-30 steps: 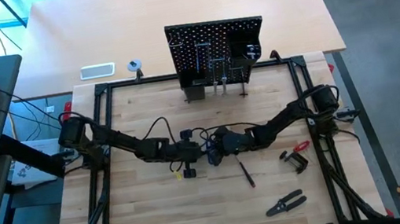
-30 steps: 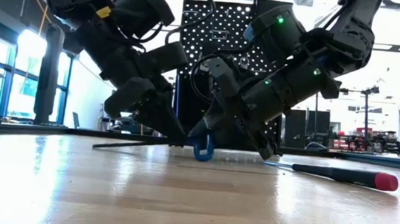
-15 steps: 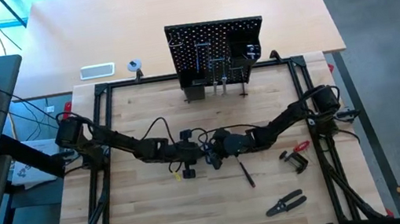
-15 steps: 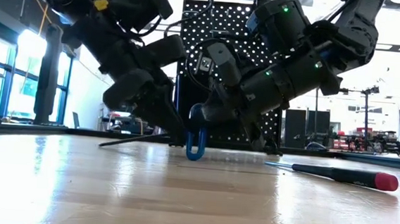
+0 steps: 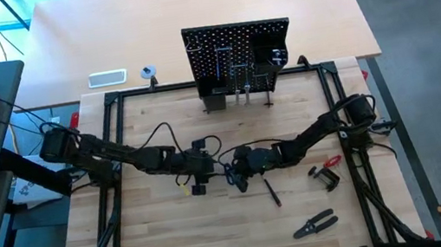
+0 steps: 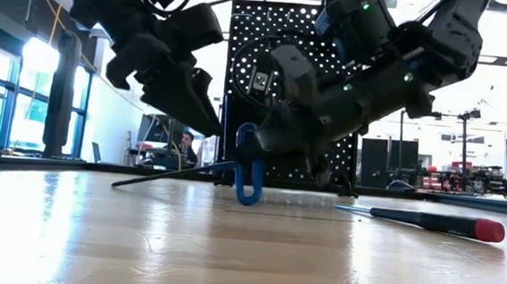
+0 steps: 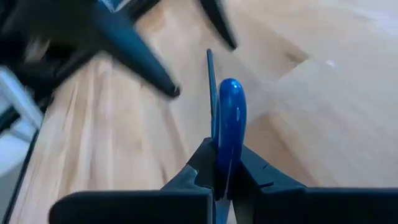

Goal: Hang tools onto peg board
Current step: Hang the spring puller on the pegboard

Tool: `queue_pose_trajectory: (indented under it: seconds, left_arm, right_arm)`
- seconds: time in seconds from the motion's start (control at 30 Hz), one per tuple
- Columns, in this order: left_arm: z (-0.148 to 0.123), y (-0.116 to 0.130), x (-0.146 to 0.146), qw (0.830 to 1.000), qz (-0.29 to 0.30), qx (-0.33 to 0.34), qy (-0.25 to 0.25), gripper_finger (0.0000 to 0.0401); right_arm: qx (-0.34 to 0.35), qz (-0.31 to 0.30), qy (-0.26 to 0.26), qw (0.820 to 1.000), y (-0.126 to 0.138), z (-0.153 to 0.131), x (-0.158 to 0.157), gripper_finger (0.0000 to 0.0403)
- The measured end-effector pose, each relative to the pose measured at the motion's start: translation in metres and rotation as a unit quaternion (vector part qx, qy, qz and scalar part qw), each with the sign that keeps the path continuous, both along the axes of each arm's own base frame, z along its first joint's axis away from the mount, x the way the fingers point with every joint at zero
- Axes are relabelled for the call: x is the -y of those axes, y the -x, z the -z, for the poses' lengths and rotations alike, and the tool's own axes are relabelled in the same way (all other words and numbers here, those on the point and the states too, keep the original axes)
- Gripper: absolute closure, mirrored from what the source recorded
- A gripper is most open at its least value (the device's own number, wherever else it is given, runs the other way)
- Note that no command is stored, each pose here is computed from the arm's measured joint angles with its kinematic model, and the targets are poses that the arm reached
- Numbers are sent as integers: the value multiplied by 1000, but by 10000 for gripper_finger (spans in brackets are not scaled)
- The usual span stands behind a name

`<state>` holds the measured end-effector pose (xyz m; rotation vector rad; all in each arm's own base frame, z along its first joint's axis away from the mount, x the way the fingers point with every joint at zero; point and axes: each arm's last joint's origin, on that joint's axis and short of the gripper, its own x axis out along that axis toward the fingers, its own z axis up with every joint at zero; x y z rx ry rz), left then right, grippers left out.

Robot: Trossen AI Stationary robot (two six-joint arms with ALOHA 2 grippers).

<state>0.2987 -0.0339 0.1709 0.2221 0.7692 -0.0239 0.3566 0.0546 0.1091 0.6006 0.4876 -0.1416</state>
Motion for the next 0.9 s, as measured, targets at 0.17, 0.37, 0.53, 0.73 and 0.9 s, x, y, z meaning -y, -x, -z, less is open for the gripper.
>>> queue_pose_trajectory:
  seconds: [0.17,0.37,0.53,0.73,0.9]
  left_arm:
    - [-1,3,-9,997,18,-21,77,220]
    - [-5,-1,-13,992,30,3,123,220]
    - [-18,-10,-13,989,39,18,141,223]
    - [-30,-18,-12,988,49,-15,144,253]
    - [-31,-22,-12,988,46,-28,142,279]
  right_arm:
    - [12,-36,33,999,5,-23,-4,390]
    - [22,-54,67,996,15,-56,-3,390]
    - [-7,-73,94,993,17,-80,-2,390]
    - [-43,-105,140,984,3,-116,-4,390]
    - [-52,-118,166,978,-5,-144,-6,390]
